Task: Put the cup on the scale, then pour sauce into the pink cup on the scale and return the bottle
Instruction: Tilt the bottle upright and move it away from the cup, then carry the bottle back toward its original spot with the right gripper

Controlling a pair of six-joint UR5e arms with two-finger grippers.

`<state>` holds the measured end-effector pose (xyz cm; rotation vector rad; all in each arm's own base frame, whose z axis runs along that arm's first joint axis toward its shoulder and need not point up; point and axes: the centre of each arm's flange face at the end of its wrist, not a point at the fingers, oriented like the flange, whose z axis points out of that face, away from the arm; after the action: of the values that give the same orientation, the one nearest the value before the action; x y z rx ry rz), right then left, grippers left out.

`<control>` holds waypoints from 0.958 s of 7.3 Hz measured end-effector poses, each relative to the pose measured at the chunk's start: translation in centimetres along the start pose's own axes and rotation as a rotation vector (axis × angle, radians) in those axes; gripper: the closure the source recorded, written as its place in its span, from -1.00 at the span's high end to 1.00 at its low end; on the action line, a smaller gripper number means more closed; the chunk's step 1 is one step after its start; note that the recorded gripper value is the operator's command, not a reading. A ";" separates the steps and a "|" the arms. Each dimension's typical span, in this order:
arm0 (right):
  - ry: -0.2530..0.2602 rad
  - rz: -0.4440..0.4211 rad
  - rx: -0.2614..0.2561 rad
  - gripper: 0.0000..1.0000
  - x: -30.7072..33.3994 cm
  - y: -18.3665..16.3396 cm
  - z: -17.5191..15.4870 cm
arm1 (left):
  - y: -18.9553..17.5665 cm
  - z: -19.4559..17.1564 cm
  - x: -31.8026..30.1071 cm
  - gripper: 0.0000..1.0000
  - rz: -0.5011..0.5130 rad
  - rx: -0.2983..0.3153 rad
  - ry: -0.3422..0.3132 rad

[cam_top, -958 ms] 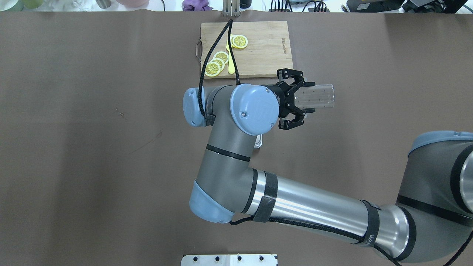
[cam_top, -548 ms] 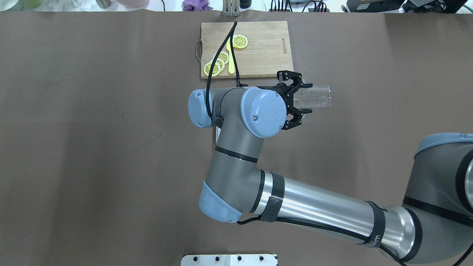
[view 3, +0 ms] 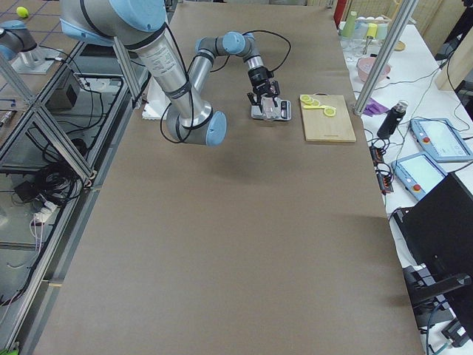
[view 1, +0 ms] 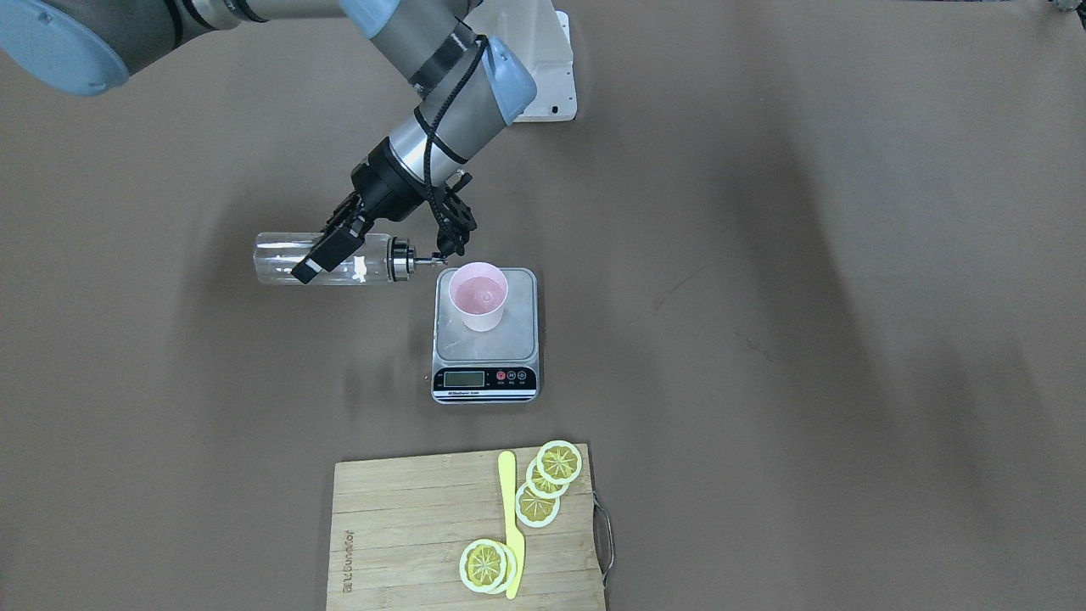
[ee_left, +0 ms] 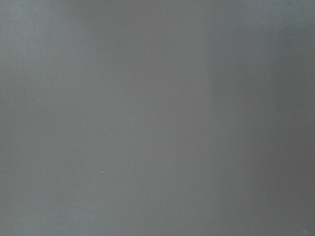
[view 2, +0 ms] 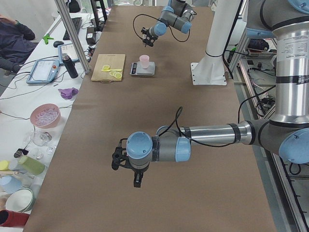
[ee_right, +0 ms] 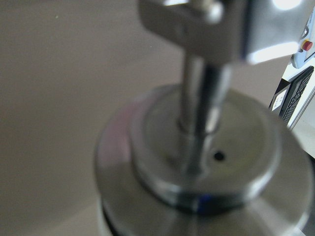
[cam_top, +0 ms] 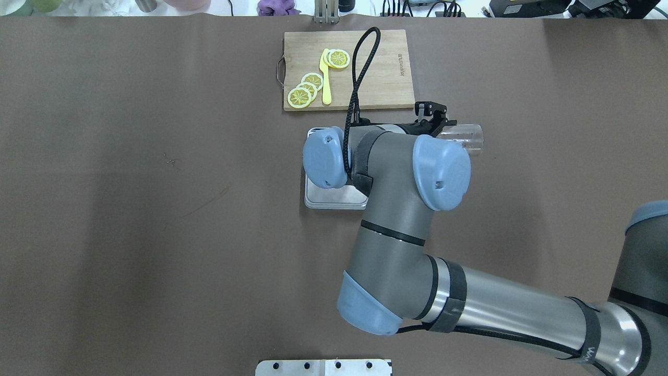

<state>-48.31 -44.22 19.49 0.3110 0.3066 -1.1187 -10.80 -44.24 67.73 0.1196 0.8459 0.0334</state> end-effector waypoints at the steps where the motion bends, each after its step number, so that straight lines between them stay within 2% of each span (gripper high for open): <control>1: -0.019 0.024 0.056 -1.00 1.0 1.4 -0.2 | 0.0 0.0 0.0 0.96 0.003 0.003 0.000; 4: -0.111 0.113 0.263 -1.00 3.8 5.5 1.5 | 0.0 0.0 0.0 0.96 0.005 0.004 -0.001; 7: -0.222 0.197 0.455 -1.00 4.9 9.8 5.0 | 0.0 0.0 0.0 0.96 0.006 0.004 0.000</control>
<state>-36.94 -46.28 23.02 0.6003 -0.1787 -1.0091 -10.80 -44.28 67.70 0.1260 0.8454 0.0369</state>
